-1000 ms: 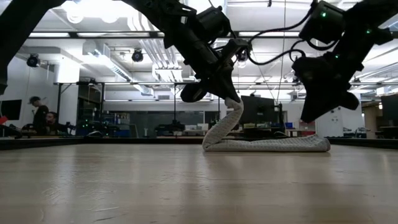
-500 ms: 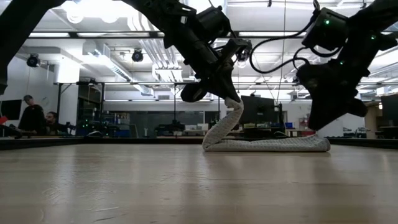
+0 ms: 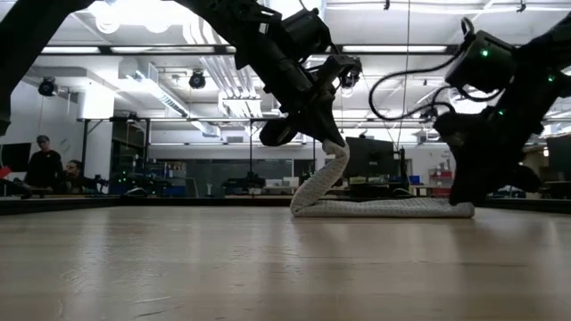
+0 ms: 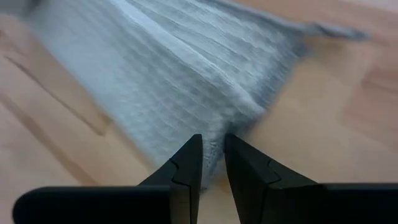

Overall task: Fold microfiber towels
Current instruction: Fold the gray on the table

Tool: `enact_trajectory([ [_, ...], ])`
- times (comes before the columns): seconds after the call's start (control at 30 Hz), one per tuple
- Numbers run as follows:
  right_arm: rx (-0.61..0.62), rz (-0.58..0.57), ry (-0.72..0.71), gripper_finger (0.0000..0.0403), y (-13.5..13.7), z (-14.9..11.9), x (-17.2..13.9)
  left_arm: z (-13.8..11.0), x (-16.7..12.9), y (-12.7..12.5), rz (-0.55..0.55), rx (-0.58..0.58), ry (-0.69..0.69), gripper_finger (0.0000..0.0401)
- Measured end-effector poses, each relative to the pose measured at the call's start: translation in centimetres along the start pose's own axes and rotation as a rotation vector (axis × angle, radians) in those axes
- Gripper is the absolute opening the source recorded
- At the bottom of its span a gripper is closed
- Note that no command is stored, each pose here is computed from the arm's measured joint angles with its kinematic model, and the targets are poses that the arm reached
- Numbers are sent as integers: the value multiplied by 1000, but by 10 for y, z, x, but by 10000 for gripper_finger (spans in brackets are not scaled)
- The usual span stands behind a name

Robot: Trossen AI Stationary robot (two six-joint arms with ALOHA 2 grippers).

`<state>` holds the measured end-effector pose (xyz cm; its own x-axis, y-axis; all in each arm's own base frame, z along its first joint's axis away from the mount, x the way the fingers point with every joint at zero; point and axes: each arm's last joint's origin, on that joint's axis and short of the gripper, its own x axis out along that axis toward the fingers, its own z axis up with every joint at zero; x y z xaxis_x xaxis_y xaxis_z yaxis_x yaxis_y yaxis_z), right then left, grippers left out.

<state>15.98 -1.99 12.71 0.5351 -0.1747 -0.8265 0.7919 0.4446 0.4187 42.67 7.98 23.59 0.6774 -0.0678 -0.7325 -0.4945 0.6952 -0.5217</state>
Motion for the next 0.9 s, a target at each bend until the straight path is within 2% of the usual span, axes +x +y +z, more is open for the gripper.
enact_trajectory([
  [0.27,48,-26,11,68,-14,-10,6,0,0,0,-15,1,11,6],
  [0.57,29,30,-22,68,-5,-3,5,0,0,-1,-16,-1,12,6],
  [0.9,50,18,-24,68,-6,-4,6,-1,0,-1,-18,-3,14,6],
])
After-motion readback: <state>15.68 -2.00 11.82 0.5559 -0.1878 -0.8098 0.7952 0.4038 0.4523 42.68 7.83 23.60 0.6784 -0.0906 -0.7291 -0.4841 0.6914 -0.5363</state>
